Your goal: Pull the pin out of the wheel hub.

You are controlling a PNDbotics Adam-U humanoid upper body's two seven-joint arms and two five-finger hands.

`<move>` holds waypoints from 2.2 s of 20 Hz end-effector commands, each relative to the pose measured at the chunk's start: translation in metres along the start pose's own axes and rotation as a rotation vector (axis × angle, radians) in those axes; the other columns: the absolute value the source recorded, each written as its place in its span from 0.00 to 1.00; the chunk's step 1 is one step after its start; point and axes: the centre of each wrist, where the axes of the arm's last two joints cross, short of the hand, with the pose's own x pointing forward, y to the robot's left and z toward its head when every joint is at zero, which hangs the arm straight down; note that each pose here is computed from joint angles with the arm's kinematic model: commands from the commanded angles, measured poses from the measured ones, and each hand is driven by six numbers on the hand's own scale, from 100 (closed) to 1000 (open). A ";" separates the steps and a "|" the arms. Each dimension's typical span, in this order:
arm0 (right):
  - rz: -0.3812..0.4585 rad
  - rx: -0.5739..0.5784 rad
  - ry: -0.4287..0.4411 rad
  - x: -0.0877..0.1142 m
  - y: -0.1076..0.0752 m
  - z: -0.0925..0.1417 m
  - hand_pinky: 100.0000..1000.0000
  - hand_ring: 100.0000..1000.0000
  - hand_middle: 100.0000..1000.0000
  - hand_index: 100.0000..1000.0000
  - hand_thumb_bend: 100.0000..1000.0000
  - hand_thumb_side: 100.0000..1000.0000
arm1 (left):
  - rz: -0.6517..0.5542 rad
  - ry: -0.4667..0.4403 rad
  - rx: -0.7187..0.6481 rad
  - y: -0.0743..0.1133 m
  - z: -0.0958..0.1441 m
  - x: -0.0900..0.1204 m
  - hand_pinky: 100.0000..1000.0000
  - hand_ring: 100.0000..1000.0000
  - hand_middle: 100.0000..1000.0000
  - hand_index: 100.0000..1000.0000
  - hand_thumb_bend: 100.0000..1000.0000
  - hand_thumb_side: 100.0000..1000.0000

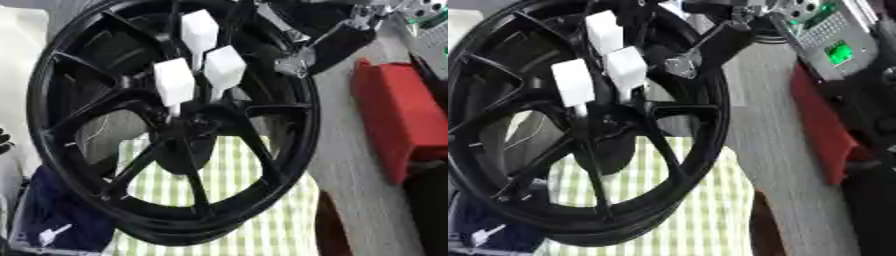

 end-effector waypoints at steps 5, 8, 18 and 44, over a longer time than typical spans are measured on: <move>-0.004 0.010 0.018 -0.005 0.000 -0.001 0.76 0.68 0.67 0.85 0.00 0.23 | -0.001 -0.040 -0.010 -0.004 -0.002 0.014 0.69 0.59 0.47 0.66 0.05 1.00; -0.018 0.009 0.032 -0.009 0.002 -0.001 0.76 0.67 0.67 0.85 0.00 0.23 | 0.000 -0.040 -0.012 -0.005 -0.002 0.014 0.69 0.59 0.47 0.66 0.05 1.00; -0.023 0.013 0.066 -0.012 0.010 -0.005 0.75 0.67 0.67 0.86 0.00 0.22 | 0.006 -0.039 -0.017 -0.008 -0.001 0.015 0.69 0.59 0.47 0.66 0.05 1.00; -0.055 0.057 -0.009 -0.011 0.018 -0.006 0.75 0.65 0.63 0.85 0.00 0.59 | 0.001 -0.034 -0.026 -0.010 -0.001 0.016 0.69 0.59 0.47 0.66 0.06 1.00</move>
